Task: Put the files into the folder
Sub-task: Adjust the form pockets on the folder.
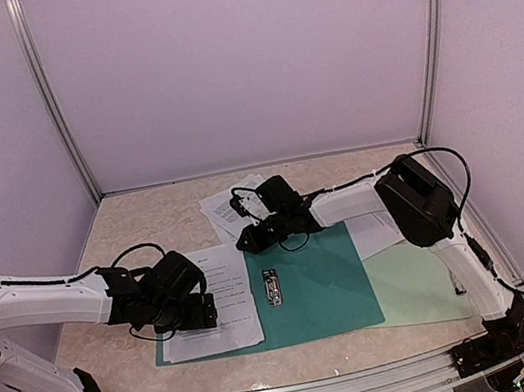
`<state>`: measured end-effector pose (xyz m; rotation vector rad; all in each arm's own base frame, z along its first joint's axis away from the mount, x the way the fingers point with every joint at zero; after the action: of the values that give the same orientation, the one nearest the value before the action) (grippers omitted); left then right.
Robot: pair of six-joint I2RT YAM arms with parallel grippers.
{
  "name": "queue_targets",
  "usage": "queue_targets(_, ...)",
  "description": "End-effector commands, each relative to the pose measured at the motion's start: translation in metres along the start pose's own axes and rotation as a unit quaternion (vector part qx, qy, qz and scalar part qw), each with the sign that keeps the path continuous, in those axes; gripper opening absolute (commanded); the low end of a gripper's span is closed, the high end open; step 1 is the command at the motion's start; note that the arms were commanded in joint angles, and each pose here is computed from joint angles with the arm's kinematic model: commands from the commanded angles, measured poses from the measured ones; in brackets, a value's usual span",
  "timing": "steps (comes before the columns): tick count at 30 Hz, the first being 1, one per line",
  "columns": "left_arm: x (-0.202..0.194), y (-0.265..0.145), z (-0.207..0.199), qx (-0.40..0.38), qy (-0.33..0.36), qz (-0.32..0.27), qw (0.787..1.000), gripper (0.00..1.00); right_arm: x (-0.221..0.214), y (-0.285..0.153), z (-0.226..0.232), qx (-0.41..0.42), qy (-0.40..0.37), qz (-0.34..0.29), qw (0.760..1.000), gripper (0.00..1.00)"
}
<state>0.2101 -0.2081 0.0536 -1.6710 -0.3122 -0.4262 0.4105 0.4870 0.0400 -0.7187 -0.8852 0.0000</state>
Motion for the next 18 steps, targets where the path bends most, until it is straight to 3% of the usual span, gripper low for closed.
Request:
queue_targets(1,-0.014,0.006,0.004,0.012,0.018,0.02,1.0,0.89,-0.022,0.008,-0.014,-0.014,0.016,0.023,1.0,0.06)
queue_targets(3,-0.017,0.007,0.006,0.018,0.018,0.025,0.999,0.89,-0.022,0.005,-0.014,-0.017,0.018,0.021,0.999,0.0)
queue_targets(18,-0.024,0.013,0.014,0.048,0.013,0.038,0.998,0.89,-0.033,-0.018,-0.009,-0.029,0.011,0.025,0.999,0.0)
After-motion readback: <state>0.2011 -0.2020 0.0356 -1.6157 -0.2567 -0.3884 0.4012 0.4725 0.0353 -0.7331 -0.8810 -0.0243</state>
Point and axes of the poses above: each gripper's point midway between its finger pads, its own y axis out along the fingers, its own z axis along the line the jaws close on, x = y × z, the point moved 1 cm from there along -y, back along the fingers, and after that the axes turned 1 degree about y, right-handed, at the moved point
